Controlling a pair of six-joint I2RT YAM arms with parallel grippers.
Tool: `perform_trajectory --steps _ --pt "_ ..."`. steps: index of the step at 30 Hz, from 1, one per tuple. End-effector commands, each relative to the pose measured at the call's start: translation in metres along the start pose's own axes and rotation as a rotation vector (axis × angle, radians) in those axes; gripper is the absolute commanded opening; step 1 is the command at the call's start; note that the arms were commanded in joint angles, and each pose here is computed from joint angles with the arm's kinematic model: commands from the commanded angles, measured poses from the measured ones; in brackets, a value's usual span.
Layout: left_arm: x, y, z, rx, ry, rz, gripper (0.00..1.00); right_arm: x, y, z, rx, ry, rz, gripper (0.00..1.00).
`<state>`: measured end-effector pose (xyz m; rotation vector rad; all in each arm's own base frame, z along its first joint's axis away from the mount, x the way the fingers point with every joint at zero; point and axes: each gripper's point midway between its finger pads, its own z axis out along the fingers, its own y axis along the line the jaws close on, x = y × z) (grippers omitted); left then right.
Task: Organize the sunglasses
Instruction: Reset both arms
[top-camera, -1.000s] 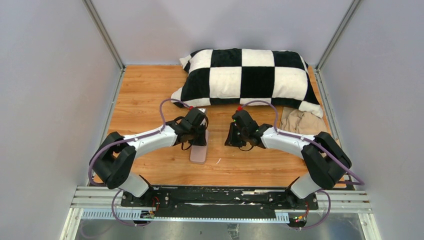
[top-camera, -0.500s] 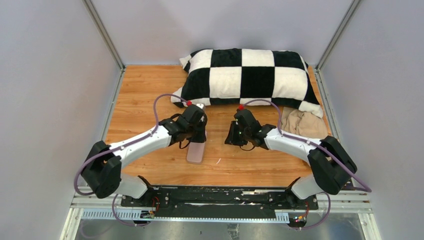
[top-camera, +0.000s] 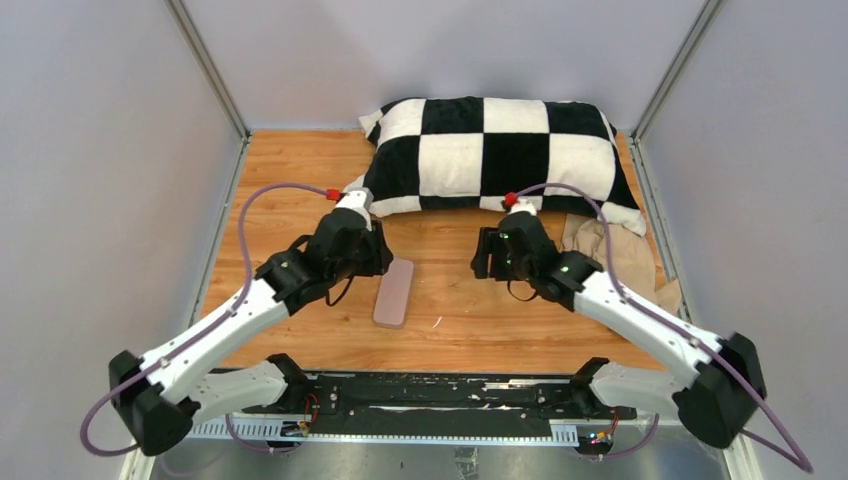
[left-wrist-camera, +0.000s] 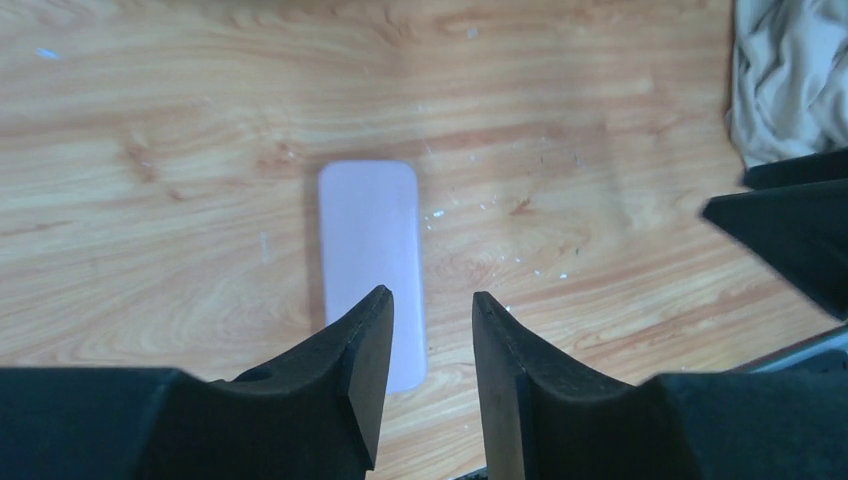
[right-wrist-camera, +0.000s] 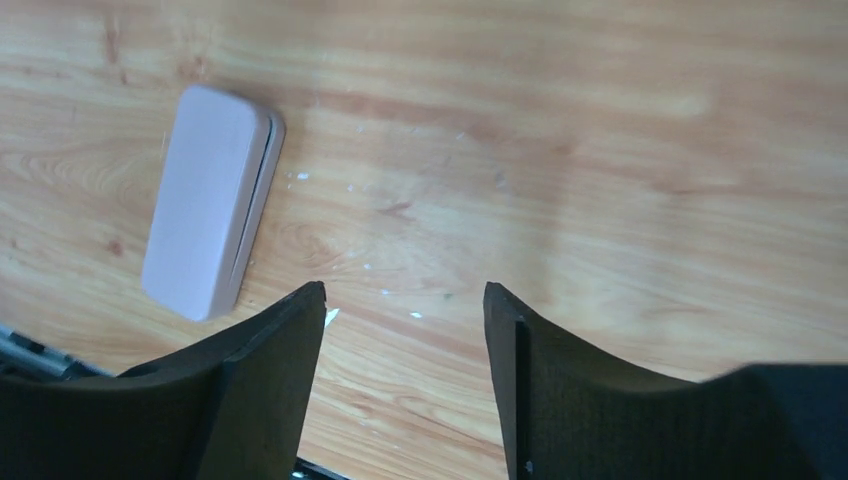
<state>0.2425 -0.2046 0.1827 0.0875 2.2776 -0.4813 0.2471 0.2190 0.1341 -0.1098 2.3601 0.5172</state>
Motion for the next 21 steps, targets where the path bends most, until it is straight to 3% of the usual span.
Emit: perform_trajectory --steps 1,5,8,14,21 --pt "-0.030 0.021 -0.040 -0.072 -0.152 0.018 0.43 -0.051 -0.055 -0.068 0.267 -0.215 -0.123 0.68" --pt "-0.050 0.035 -0.074 -0.098 -0.274 0.021 0.46 -0.076 -0.084 -0.120 0.375 -0.411 -0.139 0.80" --pt "-0.054 0.055 -0.092 -0.161 -0.343 -0.004 0.47 -0.079 -0.096 -0.142 0.406 -0.484 -0.133 0.83" --pt "-0.046 0.088 -0.115 -0.232 -0.455 -0.103 0.55 -0.069 -0.110 -0.147 0.444 -0.503 -0.108 0.84" --pt "-0.048 0.096 -0.129 -0.232 -0.511 -0.126 0.61 -0.067 -0.110 -0.141 0.442 -0.499 -0.091 0.84"
